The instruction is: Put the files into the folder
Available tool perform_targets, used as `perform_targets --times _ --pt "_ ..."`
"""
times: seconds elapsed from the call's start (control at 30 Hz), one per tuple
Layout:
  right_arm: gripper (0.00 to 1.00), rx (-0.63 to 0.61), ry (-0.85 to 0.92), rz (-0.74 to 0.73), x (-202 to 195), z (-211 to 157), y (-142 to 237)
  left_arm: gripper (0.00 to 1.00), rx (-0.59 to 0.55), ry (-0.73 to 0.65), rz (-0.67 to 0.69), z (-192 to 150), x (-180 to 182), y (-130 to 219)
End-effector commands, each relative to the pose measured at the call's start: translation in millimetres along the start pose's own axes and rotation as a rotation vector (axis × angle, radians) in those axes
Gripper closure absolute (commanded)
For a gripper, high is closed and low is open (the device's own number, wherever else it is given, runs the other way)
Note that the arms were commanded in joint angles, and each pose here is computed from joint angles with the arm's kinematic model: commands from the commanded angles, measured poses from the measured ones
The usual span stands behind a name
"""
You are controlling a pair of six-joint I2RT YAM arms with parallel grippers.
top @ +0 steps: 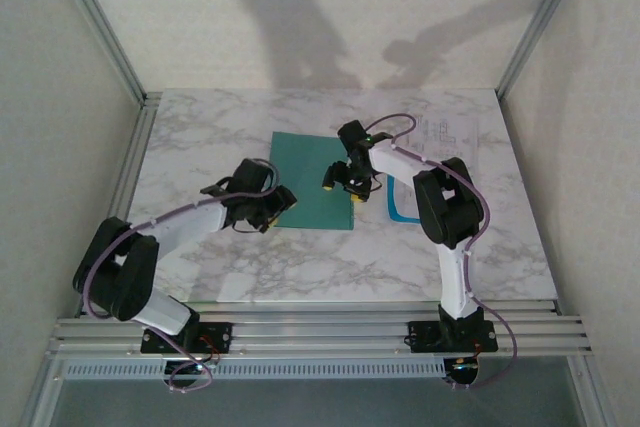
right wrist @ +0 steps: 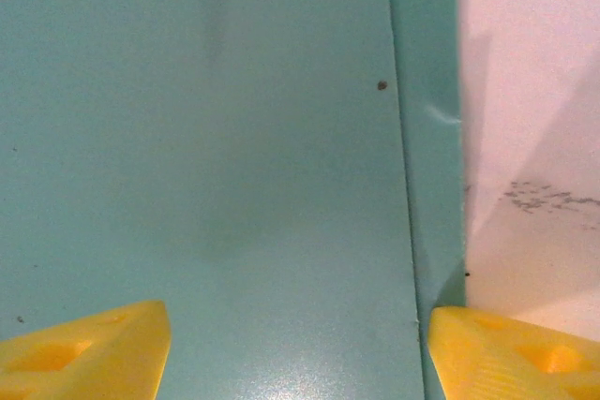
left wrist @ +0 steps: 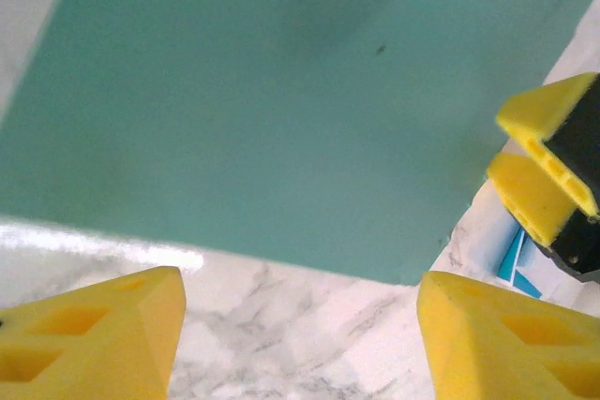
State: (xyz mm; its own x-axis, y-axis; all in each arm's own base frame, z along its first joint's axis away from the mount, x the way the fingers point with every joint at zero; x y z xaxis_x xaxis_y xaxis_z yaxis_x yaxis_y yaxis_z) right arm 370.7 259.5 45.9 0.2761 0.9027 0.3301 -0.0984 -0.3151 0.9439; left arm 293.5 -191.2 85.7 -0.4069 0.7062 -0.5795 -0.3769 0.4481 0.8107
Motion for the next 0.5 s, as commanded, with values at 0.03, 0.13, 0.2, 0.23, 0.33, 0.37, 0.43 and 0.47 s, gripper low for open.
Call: perform_targets --times 0.03,0.13,0.2,0.23,0.33,0.37,0.43,0.47 --pt "0.25 0.054 0.002 -0.191 -35 -19 -26 0.3 -0.056 0.228 -0.086 -7 1 4" --pt "0.25 0.051 0.003 -0.215 -37 -19 -28 0.29 -0.094 0.31 -0.129 -10 5 7" --pt "0.25 0.053 0.005 -0.22 -36 -19 -28 0.31 -0.116 0.36 -0.158 -9 8 7" --pt "0.25 0.053 0.006 -0.22 -36 -19 -28 0.32 -0.125 0.38 -0.174 -9 10 7" --pt "0.25 0.053 0.009 -0.221 -36 -19 -27 0.35 -0.142 0.431 -0.215 -9 12 2" --pt "0.25 0.056 0.011 -0.22 -36 -19 -27 0.35 -0.146 0.437 -0.229 -9 11 0" --pt "0.25 0.063 0.01 -0.218 -36 -20 -27 0.37 -0.155 0.441 -0.222 -9 11 -5" --pt "0.25 0.065 0.012 -0.216 -36 -21 -27 0.37 -0.161 0.443 -0.227 -9 11 -7"
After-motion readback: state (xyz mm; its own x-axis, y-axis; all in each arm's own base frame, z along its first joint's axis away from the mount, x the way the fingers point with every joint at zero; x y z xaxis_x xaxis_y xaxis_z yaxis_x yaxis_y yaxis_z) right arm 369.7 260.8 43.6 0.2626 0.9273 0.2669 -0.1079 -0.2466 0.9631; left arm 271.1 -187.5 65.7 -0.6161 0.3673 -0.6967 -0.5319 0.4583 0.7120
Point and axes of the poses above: each hand's point on the last joint's axis, 136 mm out from that joint toward the fingers, its own y axis back along the fingers, its own x axis along the line the jaws close on, z = x × y, the point moved 2 cm from there along y, back along the fingers, and after that the axes turned 7 degrees about -y, right-handed, at the moved point
